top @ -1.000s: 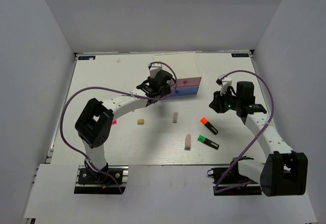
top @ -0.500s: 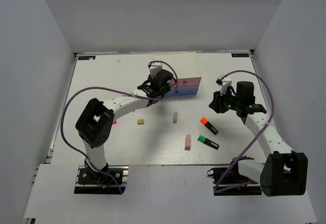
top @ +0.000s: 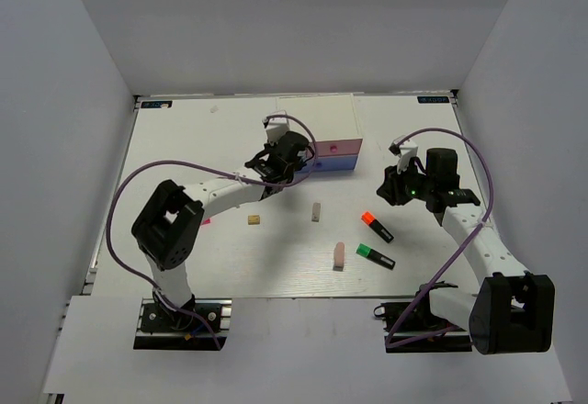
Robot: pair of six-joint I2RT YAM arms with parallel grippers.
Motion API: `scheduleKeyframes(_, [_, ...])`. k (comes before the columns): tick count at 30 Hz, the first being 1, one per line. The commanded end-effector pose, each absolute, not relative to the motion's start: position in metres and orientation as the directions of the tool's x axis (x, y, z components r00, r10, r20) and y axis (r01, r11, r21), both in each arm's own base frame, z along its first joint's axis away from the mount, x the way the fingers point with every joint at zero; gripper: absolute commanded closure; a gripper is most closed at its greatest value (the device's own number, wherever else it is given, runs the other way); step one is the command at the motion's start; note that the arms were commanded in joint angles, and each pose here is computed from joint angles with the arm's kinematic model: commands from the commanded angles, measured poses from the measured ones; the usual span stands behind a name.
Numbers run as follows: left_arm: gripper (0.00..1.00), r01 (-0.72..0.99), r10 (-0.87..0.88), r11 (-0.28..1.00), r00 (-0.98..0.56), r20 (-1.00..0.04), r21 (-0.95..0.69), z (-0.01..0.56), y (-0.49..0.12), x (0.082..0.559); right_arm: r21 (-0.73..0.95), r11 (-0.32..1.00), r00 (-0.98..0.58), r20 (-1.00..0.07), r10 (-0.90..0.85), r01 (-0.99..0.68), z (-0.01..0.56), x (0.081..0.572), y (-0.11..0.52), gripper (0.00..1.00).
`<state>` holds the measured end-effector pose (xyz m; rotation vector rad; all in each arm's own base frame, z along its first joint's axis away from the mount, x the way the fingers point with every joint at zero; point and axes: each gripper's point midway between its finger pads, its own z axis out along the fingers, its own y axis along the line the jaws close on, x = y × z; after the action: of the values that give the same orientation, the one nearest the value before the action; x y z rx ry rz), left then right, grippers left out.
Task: Sort the stationery into containers
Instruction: Open the drawer at the center of the board.
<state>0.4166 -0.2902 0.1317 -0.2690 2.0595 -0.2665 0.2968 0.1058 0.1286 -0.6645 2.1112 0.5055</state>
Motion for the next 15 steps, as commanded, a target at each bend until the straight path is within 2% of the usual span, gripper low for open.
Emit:
scheduleKeyframes(1, [0.96,-0.034,-0.264,0.953,-0.576,-0.774,-0.300,0.111,-0.290,0.377,0.084,0.771,-0.467,-0.835,-0.291,-0.631,0.132,0.299,0.105,0.63])
scheduleKeyframes(8, [0.98,0.018,-0.248,0.947,-0.597,-0.763,-0.322,0.117,-0.289,0.346,0.105,0.758,-0.469,-0.837,-0.282,-0.643,0.130,0.297,0.110,0.63])
scheduleKeyframes(12, [0.99,0.077,-0.189,0.947,-0.651,-0.735,-0.311,0.099,-0.299,0.325,0.113,0.748,-0.469,-0.837,-0.283,-0.654,0.132,0.296,0.112,0.59])
scheduleKeyframes(14, [0.91,0.085,-0.183,0.946,-0.653,-0.735,-0.311,0.099,-0.302,0.322,0.114,0.728,-0.457,-0.840,-0.292,-0.676,0.133,0.294,0.116,0.56])
scheduleKeyframes(15, [0.78,0.085,-0.183,0.946,-0.653,-0.735,-0.311,0.099,-0.302,0.322,0.119,0.724,-0.462,-0.836,-0.297,-0.680,0.131,0.292,0.116,0.52])
